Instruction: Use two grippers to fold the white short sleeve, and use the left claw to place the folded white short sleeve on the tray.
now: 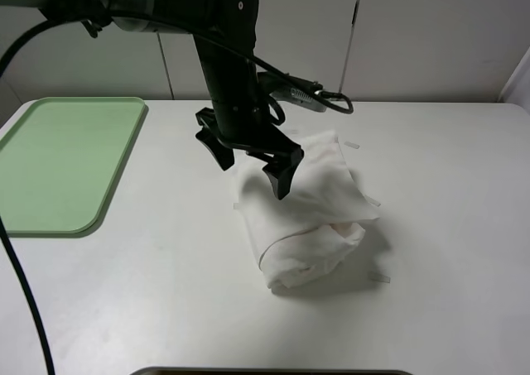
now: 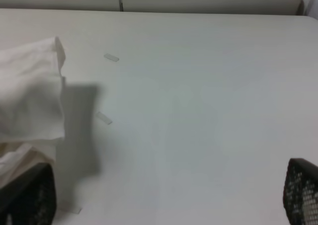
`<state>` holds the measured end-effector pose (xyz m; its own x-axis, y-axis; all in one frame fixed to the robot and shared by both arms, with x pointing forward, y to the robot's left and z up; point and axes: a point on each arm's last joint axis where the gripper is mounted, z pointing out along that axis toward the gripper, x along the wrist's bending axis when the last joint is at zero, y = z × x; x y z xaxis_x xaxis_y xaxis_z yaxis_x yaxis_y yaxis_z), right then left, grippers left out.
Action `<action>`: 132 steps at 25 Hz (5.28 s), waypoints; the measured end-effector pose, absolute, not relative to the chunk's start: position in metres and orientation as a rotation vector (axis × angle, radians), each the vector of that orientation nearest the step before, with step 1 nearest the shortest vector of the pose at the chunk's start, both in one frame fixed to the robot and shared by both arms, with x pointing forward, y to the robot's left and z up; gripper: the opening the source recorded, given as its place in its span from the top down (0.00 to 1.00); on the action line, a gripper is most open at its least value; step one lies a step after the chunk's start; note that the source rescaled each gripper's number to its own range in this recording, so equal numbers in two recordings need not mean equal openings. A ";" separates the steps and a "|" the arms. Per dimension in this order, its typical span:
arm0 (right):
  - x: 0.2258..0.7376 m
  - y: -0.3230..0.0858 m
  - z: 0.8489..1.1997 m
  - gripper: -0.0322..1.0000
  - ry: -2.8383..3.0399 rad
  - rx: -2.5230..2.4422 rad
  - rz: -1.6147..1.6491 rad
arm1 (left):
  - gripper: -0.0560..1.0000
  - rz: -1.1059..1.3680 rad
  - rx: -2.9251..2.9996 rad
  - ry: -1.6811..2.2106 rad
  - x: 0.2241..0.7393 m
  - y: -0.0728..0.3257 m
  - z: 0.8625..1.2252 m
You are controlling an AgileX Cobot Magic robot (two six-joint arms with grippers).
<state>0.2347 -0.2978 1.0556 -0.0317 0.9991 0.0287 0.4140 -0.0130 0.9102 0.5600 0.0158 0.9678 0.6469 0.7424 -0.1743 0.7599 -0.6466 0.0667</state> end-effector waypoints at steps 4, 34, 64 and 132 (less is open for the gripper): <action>0.235 -0.298 1.056 0.00 1.536 1.516 1.020 | 0.00 -0.216 2.710 1.337 0.555 0.020 0.953; 0.235 -0.298 1.056 0.00 1.536 1.516 1.020 | 0.28 -0.196 2.349 1.594 0.524 0.009 0.870; 0.235 -0.298 1.056 0.00 1.536 1.516 1.020 | 0.73 0.096 2.393 1.677 0.592 0.127 0.914; 0.235 -0.298 1.056 0.00 1.536 1.516 1.020 | 0.01 0.492 2.576 1.582 0.625 0.384 0.954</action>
